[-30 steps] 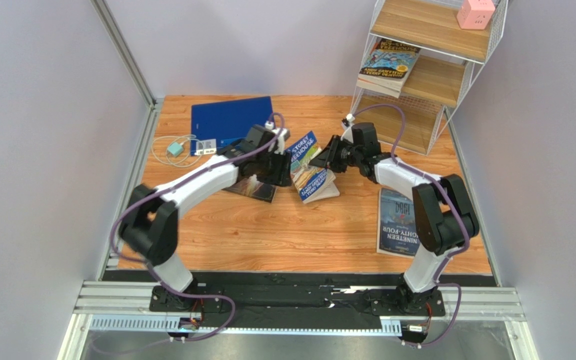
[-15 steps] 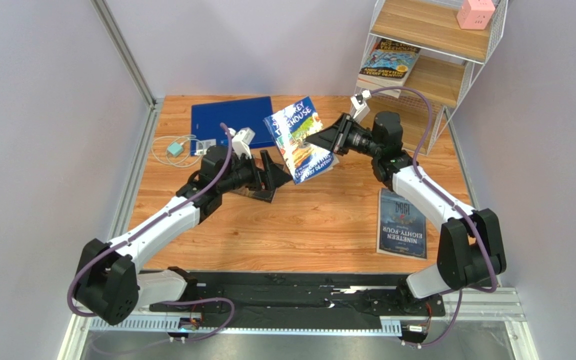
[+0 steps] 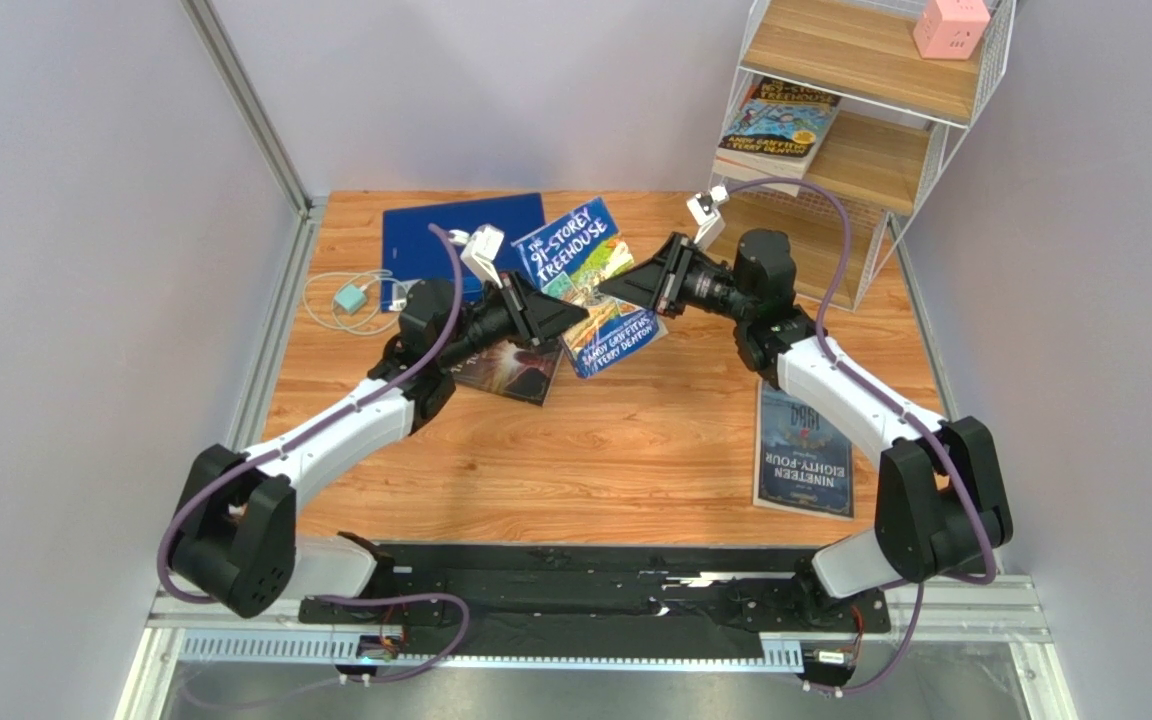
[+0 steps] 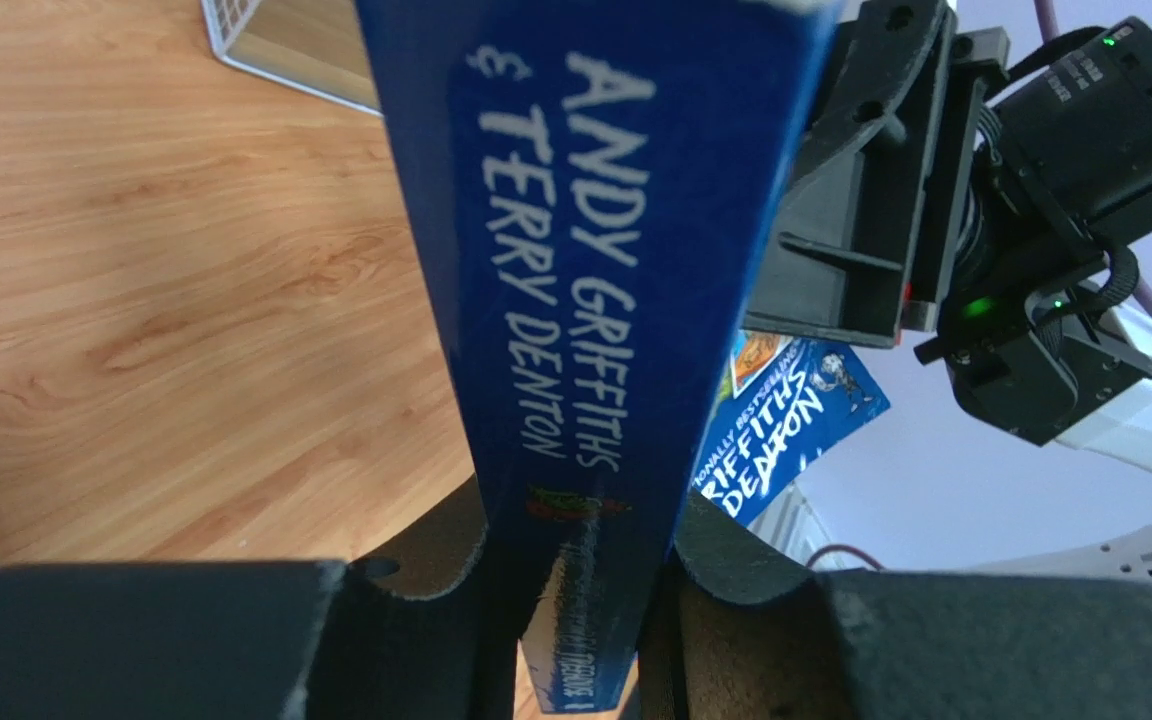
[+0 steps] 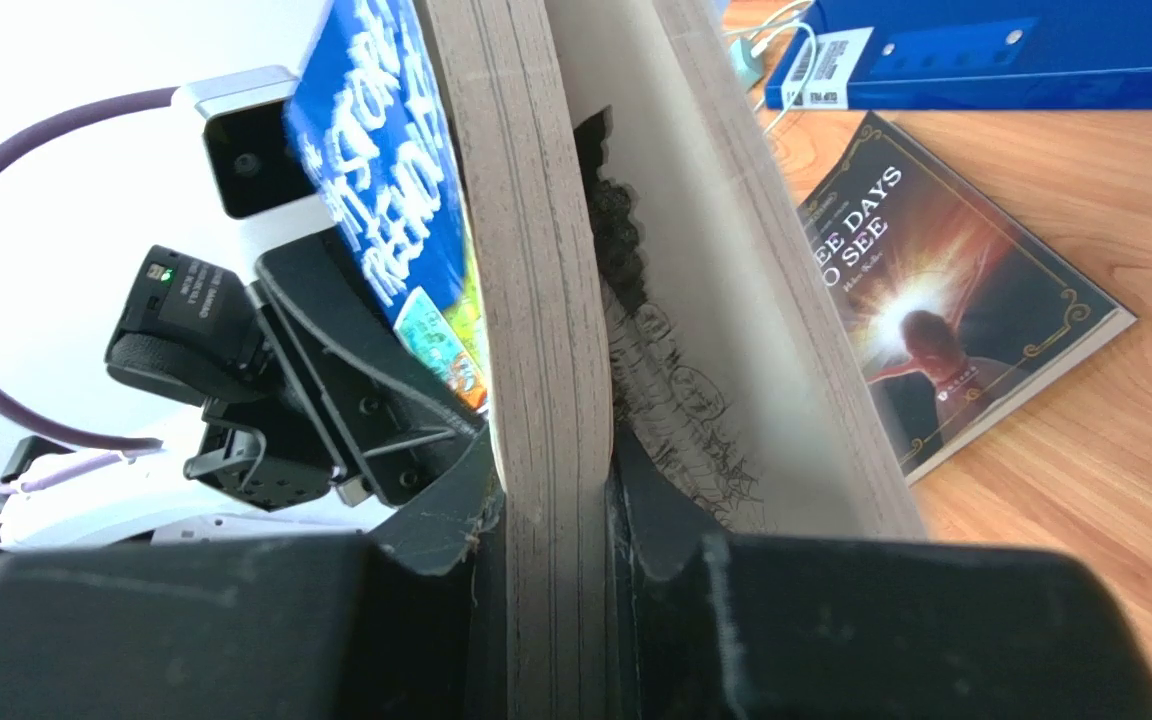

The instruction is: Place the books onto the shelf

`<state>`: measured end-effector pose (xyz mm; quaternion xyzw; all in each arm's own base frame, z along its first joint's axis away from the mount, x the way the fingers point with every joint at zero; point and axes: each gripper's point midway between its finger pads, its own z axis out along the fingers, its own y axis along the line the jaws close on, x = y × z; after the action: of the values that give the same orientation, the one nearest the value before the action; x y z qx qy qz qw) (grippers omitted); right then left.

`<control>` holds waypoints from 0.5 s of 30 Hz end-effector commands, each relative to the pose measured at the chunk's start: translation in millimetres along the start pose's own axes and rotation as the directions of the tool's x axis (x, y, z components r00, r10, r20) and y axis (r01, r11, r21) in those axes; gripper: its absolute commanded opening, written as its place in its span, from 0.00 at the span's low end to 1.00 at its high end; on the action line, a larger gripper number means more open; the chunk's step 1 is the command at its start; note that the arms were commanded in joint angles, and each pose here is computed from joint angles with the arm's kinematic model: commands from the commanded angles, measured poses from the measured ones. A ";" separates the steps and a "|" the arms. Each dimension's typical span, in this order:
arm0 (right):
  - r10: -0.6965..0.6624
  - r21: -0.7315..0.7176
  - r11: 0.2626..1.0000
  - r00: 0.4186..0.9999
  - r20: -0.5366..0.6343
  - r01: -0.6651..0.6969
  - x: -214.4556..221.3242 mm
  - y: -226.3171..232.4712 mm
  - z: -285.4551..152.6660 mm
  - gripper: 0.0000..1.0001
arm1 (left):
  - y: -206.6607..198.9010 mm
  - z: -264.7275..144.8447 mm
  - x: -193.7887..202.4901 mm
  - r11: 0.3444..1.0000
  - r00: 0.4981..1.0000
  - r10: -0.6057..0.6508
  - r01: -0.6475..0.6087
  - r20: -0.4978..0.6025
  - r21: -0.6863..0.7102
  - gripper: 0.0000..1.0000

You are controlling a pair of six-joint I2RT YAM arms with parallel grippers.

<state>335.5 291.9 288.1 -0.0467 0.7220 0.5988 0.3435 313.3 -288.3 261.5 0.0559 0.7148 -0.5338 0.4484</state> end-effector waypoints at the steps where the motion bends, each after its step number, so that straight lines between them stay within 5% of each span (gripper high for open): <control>1: -0.087 -0.136 0.987 0.996 -0.018 0.083 1.8 50.8 -1.8 0.10 | -32.1 10.3 -15.2 0.989 0.999 0.047 -0.050 0.025 0.141 0.00; 3: -0.112 -0.059 0.992 0.993 -0.038 0.110 5.0 35.3 -2.5 0.20 | -33.8 6.1 -18.8 0.991 0.998 0.065 -0.067 0.017 0.115 0.00; 4: -0.116 -0.017 0.993 0.993 -0.029 0.115 3.6 28.7 -4.1 0.42 | -43.0 5.1 -29.6 0.988 0.995 0.096 -0.099 0.030 0.116 0.00; 7: -0.149 0.024 0.988 0.988 -0.031 0.150 8.4 18.6 -12.4 0.70 | -55.1 -3.4 -42.1 0.979 0.983 0.181 -0.181 0.007 0.089 0.00; 10: -0.156 0.024 0.987 0.988 -0.020 0.156 8.4 15.9 -22.8 0.82 | -70.0 -10.7 -47.1 0.962 0.973 0.229 -0.222 -0.028 0.157 0.00; 15: -0.196 -0.023 0.980 0.980 -0.021 0.196 2.0 24.9 -41.4 0.89 | -89.6 -15.9 -44.1 0.915 0.961 0.262 -0.219 -0.086 0.339 0.00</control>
<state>316.8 273.7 293.1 -0.0859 0.7326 0.5615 0.3750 302.2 -293.8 298.7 0.1524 0.7173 -0.5354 0.4191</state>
